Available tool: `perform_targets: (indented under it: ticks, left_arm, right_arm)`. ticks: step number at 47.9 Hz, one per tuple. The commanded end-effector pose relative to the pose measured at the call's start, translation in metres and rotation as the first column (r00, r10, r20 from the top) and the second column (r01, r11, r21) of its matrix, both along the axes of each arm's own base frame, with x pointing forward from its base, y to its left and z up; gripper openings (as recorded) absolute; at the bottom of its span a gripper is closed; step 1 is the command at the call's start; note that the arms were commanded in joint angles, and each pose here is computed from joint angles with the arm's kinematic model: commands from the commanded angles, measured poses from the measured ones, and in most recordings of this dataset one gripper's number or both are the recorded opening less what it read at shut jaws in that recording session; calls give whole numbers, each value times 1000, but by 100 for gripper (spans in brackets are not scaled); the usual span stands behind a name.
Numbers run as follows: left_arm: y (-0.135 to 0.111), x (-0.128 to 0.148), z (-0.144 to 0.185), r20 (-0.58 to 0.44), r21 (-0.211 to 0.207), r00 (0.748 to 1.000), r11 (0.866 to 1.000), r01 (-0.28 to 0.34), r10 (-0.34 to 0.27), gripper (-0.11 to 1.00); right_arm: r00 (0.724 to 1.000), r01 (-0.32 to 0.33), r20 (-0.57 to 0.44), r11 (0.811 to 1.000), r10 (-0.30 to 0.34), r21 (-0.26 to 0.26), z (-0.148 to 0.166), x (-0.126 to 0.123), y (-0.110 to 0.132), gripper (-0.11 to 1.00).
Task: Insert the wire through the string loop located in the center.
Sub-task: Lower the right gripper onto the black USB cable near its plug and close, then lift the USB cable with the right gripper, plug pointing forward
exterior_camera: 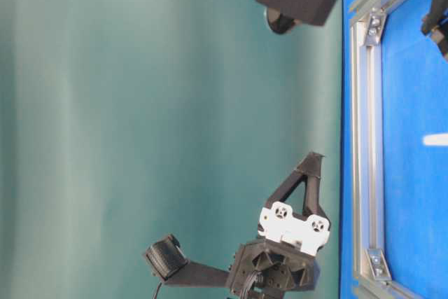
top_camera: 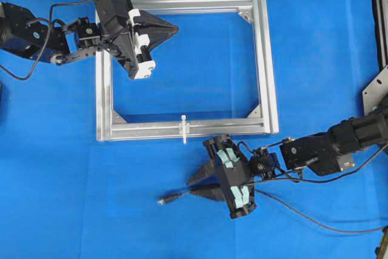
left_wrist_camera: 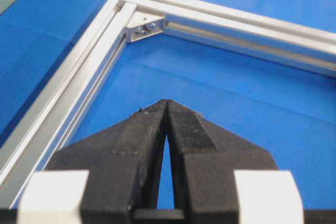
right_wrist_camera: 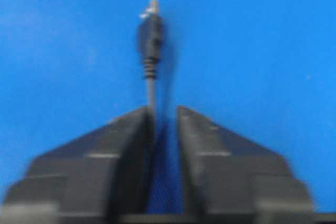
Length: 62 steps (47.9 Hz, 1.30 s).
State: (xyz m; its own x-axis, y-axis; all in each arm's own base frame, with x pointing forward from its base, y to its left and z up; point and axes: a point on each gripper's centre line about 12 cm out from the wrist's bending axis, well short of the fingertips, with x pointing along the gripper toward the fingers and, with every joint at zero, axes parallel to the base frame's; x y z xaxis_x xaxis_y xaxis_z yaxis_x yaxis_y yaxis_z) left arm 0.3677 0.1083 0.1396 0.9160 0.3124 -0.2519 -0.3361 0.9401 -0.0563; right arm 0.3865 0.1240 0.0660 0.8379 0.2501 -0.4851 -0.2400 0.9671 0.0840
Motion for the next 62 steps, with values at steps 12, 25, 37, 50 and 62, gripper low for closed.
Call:
perform_targets:
  ticks: [12, 25, 37, 50, 62]
  left_arm:
    - [0, 1, 14, 39, 13, 999, 1000, 4, -4, 0]
    - [0, 1, 15, 41, 13, 999, 1000, 4, -4, 0]
    - [0, 1, 14, 40, 12, 999, 1000, 3, -4, 0]
    - [0, 1, 15, 40, 12, 999, 1000, 3, -4, 0]
    - [-2, 2, 14, 38, 8, 999, 1000, 5, -5, 0]
  right_arm:
    - [1000, 8, 12, 1000, -8, 8, 8, 5, 0, -3]
    - [1000, 8, 10, 1000, -9, 14, 25, 5, 0, -3]
    - [1000, 4, 6, 1000, -4, 16, 60, 2, -1, -3]
    - [1000, 0, 14, 1000, 0, 21, 88, -4, -1, -3]
    - [1000, -1, 18, 1000, 0, 21, 89, -5, -2, -3]
